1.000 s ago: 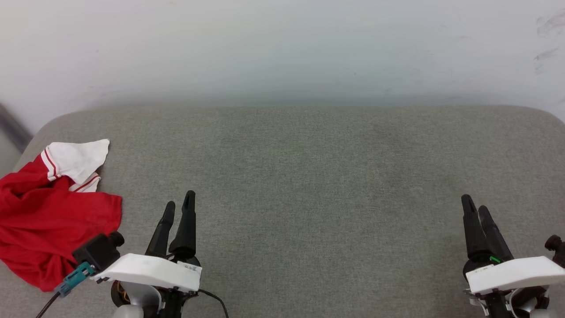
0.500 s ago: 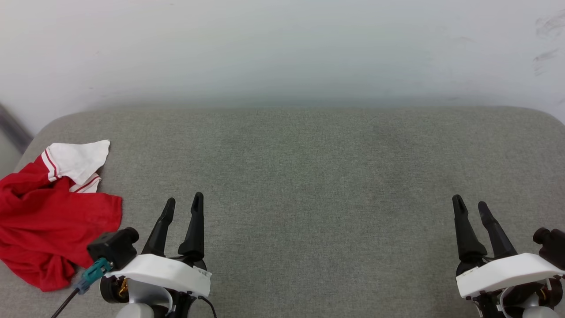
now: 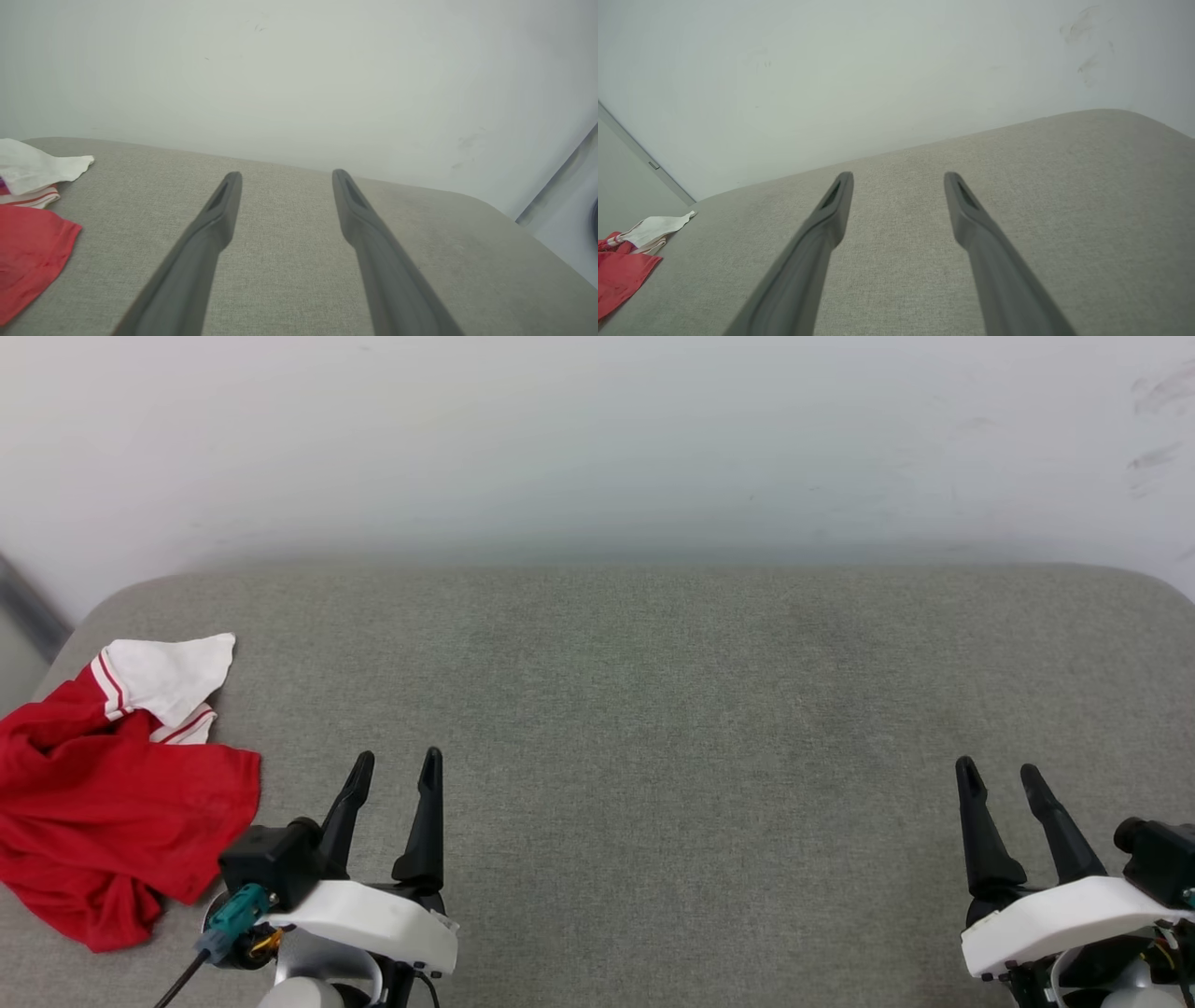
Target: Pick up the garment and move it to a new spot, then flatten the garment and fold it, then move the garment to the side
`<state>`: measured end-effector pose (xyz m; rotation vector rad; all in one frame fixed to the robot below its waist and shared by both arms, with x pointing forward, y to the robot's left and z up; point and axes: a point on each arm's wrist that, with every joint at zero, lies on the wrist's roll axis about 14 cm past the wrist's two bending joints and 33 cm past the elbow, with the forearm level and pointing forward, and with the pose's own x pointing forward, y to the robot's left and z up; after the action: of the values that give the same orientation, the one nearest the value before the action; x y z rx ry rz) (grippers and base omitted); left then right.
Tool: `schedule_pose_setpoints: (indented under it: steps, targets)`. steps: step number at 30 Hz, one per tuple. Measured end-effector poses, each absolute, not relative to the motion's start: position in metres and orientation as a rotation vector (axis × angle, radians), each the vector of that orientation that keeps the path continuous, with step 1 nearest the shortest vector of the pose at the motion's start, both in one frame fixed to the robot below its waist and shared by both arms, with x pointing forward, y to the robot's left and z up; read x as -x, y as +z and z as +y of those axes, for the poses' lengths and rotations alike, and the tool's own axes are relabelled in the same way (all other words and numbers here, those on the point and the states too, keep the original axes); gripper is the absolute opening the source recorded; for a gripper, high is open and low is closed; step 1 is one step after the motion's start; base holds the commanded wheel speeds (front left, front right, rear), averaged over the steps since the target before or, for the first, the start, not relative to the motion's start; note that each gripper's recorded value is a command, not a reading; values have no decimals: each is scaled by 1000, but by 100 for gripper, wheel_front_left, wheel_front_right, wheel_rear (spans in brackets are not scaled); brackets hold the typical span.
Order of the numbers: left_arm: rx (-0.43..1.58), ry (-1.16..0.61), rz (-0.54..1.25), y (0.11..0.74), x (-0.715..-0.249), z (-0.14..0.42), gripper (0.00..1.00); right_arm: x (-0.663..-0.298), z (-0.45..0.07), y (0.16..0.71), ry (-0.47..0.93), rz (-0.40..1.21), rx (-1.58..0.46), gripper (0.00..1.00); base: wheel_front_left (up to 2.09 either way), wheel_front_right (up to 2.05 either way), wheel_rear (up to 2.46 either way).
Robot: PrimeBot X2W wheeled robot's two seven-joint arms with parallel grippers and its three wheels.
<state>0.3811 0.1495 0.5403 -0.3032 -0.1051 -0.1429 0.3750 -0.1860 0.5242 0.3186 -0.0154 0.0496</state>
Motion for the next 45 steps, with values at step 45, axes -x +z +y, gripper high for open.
schedule_pose_setpoints:
  steps: [45]
  targets:
    - [23,-169,-173,540,-372,141,100,-374,-186,538,57,-64,-17,100,0,0,0]
